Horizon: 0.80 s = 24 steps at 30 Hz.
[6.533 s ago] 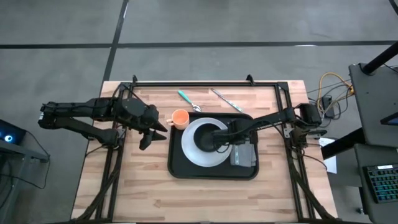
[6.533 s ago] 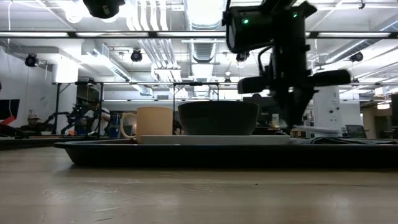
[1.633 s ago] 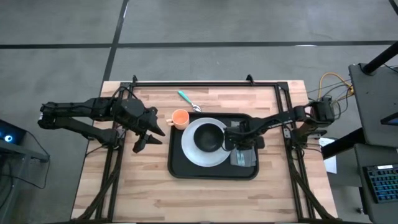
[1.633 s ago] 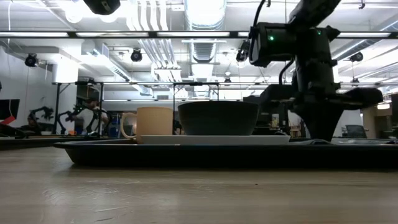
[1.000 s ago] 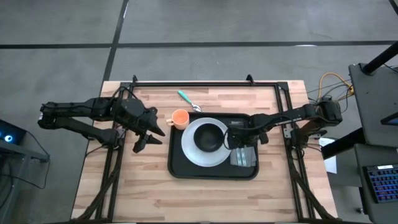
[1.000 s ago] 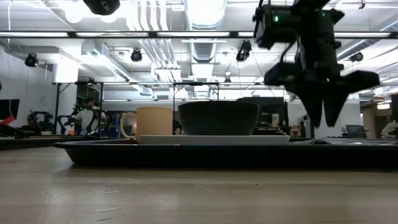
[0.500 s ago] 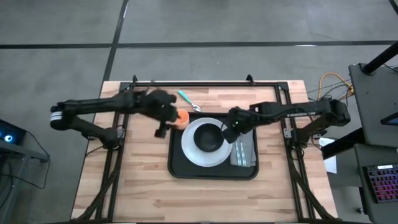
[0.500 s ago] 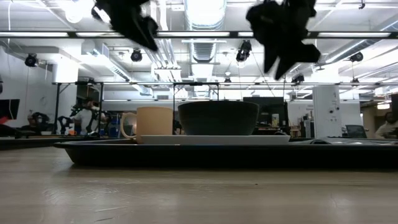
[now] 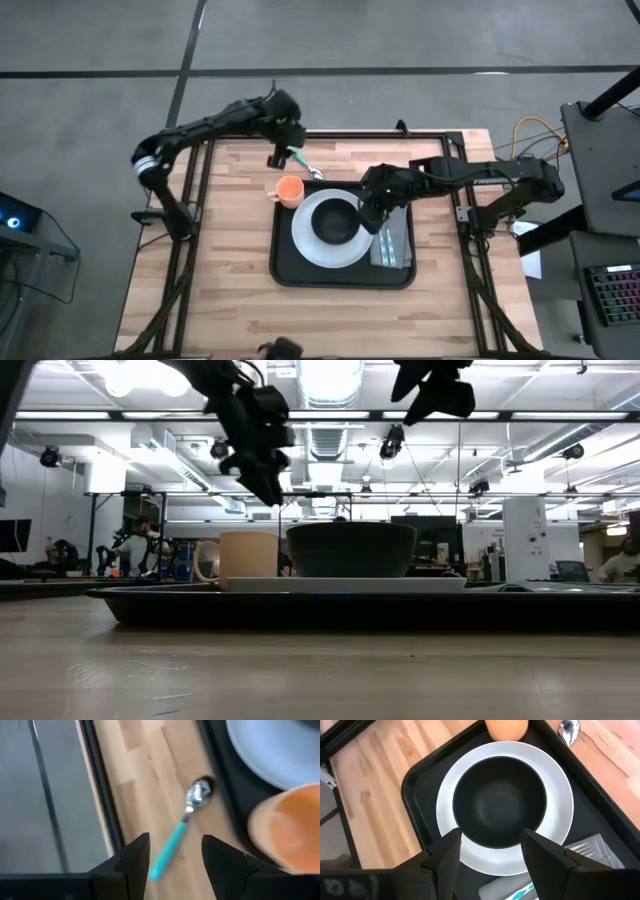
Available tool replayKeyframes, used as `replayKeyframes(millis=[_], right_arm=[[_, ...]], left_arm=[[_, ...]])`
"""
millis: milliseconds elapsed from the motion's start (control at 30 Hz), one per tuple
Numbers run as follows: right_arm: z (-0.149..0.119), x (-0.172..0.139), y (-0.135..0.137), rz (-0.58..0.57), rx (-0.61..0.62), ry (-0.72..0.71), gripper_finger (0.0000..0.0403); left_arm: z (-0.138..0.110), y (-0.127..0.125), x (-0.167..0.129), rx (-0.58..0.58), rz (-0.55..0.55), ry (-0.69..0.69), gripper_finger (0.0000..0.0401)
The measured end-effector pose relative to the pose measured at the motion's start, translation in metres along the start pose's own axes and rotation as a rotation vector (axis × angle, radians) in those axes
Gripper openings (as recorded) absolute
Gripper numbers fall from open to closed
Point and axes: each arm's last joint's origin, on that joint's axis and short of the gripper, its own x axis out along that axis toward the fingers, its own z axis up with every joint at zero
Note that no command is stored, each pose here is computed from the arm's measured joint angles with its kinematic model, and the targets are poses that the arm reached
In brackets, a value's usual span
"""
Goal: Set up tray
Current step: Put the blue spoon on the gray napkin to the right of the blue knife
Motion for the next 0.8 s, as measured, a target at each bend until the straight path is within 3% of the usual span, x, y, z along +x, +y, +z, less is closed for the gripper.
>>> replayKeyframes(millis=[133, 267, 467, 600, 733, 800], right_arm=[[-0.002, -0.002, 0.005, 0.019, -0.02, 0.003, 0.0196], [-0.006, -0.005, 0.014, 0.046, -0.048, 0.002, 0.0196], [-0.012, -0.007, 0.03, 0.11, -0.089, -0.022, 0.0196], [-0.017, -0.008, 0.038, 0.128, -0.111, -0.031, 0.0196], [-0.016, -0.007, 0.039, 0.121, -0.124, -0.059, 0.0196], [-0.015, -0.007, 0.04, 0.127, -0.132, -0.073, 0.0196]], left_arm=[[0.001, 0.029, 0.017, 0.068, 0.004, 0.019, 0.016], [-0.007, 0.051, 0.036, 0.114, -0.066, 0.083, 0.016], [-0.035, 0.076, 0.066, 0.113, -0.106, 0.131, 0.016], [-0.058, 0.074, 0.076, 0.157, -0.182, 0.171, 0.016], [-0.076, 0.065, 0.086, 0.31, -0.247, 0.239, 0.016], [-0.082, 0.059, 0.091, 0.334, -0.275, 0.281, 0.016]])
